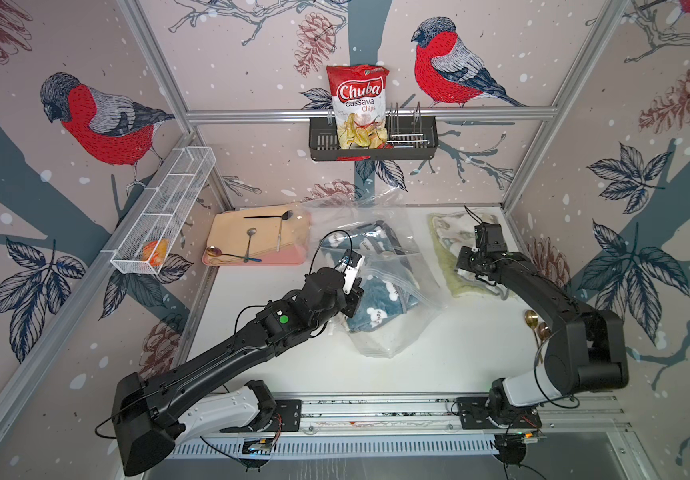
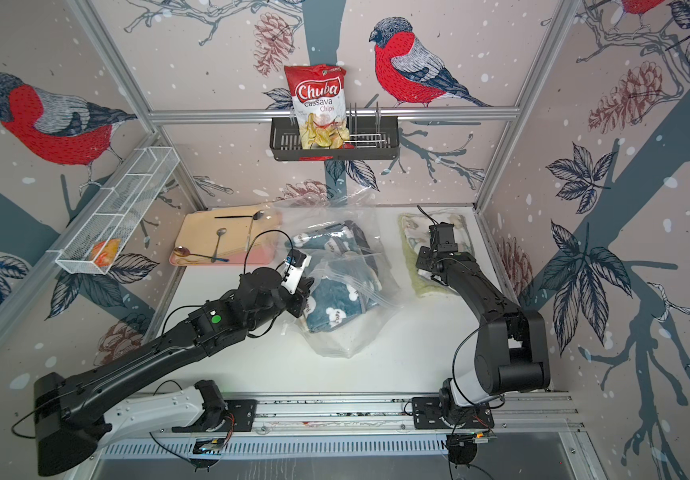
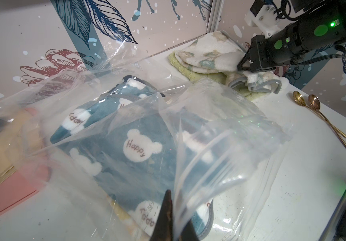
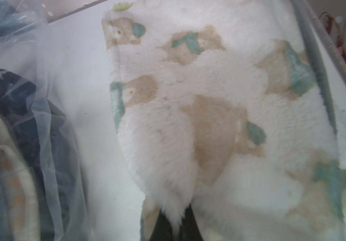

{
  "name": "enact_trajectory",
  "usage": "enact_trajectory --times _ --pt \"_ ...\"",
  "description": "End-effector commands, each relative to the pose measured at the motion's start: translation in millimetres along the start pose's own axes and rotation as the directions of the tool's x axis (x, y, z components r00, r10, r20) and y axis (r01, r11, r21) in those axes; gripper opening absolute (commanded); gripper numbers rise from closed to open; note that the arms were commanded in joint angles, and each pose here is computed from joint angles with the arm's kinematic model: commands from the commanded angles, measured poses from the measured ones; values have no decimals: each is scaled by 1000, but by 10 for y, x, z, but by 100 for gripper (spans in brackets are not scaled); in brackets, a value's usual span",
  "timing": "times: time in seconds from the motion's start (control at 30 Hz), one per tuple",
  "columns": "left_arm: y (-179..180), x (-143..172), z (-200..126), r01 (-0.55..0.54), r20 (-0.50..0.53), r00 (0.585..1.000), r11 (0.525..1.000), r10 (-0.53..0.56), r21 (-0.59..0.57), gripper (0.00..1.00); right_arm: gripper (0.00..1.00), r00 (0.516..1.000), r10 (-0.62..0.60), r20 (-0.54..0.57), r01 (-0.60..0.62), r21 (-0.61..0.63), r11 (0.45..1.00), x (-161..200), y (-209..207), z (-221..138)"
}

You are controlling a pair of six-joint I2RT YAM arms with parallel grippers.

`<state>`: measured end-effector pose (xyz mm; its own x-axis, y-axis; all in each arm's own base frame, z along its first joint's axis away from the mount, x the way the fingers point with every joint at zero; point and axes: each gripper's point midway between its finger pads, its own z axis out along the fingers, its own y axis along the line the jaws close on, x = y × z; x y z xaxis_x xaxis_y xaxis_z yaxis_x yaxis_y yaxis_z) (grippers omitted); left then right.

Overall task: Take the blanket out of the vacuum bag
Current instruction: Place the blanket at the corner of the board.

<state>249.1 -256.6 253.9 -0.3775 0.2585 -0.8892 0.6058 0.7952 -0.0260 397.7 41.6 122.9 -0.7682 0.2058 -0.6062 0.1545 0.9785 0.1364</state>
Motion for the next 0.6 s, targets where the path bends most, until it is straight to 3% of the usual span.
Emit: enact_trajectory --times 0.0,0.03,0.13,0.33,0.4,0.47,0.5,0.57 --pt "-17 -82 -5 3 32 999 1000 -3 8 0 39 1000 -7 -24 6 -41 999 70 72 50" --pt "-23 -83 -5 2 32 999 1000 -2 11 0 57 999 2 -40 -3 -14 1000 97 24 66" --pt "-37 -76 -4 3 28 1000 1000 -3 20 0 75 1000 5 -23 -5 11 1000 66 9 12" --pt "-47 -90 -9 3 31 1000 1000 -4 25 0 85 993 102 54 -99 -59 993 -122 -106 -205" --pt "-48 -89 -8 4 31 1000 1000 -5 26 0 83 984 162 78 -157 -66 985 -217 -215 -245" --pt "-54 -84 -4 4 30 1000 1000 -5 29 0 72 976 193 101 -183 -96 978 -332 -203 -241" --pt "-57 -78 1 4 27 1000 1000 -5 31 0 64 978 181 99 -169 -116 979 -363 -134 -217" --pt "-66 -72 9 3 22 1000 999 -4 35 0 39 985 161 67 -151 -133 980 -395 6 -99"
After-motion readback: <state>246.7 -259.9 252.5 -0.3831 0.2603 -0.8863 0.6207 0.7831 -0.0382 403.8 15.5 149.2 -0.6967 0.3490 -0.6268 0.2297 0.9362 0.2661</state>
